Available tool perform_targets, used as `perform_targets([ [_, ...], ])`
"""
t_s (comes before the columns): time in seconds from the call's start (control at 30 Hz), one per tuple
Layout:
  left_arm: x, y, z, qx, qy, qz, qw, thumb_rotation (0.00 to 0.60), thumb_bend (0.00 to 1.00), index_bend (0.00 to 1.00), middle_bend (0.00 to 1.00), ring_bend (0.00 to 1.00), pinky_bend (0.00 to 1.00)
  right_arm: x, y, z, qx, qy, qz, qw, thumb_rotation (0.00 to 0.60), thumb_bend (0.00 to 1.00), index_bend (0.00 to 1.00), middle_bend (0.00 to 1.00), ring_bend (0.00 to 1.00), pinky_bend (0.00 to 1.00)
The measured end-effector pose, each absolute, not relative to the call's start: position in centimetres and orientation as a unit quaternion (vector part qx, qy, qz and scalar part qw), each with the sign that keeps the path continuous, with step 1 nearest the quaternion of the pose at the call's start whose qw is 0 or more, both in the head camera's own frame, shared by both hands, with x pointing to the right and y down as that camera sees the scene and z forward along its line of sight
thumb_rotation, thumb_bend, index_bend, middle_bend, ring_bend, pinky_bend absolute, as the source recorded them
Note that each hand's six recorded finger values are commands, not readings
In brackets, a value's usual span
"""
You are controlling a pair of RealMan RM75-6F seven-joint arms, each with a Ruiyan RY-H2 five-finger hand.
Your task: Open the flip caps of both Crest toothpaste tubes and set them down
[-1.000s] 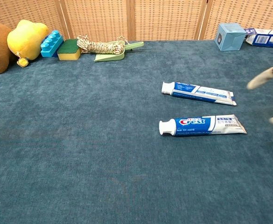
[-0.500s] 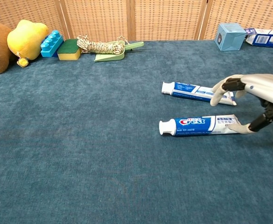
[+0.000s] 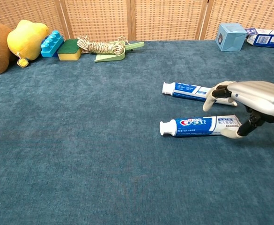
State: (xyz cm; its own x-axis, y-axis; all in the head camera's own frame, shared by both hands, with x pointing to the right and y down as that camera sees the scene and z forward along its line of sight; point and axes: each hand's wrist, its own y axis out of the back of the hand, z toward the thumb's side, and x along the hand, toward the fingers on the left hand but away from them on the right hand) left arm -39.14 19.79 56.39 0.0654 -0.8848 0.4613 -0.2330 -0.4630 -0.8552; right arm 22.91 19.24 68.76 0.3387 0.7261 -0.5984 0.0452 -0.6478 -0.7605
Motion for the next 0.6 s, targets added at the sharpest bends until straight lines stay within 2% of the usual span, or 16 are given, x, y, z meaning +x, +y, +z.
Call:
perform_targets([
  [0.33, -39.56, 20.0, 56.15, -0.661, 0.425, -0.54, 0.301, 0.6, 0.17, 0.16, 0.06, 0.02, 0.06, 22.68, 19.19, 69.33, -0.747, -0.256, 0.517, 0.331, 0.6, 0.28, 0.3, 0.18, 0.05, 0.24],
  [0.6, -39.66, 20.08, 55.92, -0.659, 0.428, -0.54, 0.302, 0.6, 0.17, 0.16, 0.06, 0.02, 0.06, 22.76, 19.2, 69.61, -0.743, -0.252, 0.517, 0.341, 0.6, 0.27, 0.35, 0.18, 0.05, 0.24],
])
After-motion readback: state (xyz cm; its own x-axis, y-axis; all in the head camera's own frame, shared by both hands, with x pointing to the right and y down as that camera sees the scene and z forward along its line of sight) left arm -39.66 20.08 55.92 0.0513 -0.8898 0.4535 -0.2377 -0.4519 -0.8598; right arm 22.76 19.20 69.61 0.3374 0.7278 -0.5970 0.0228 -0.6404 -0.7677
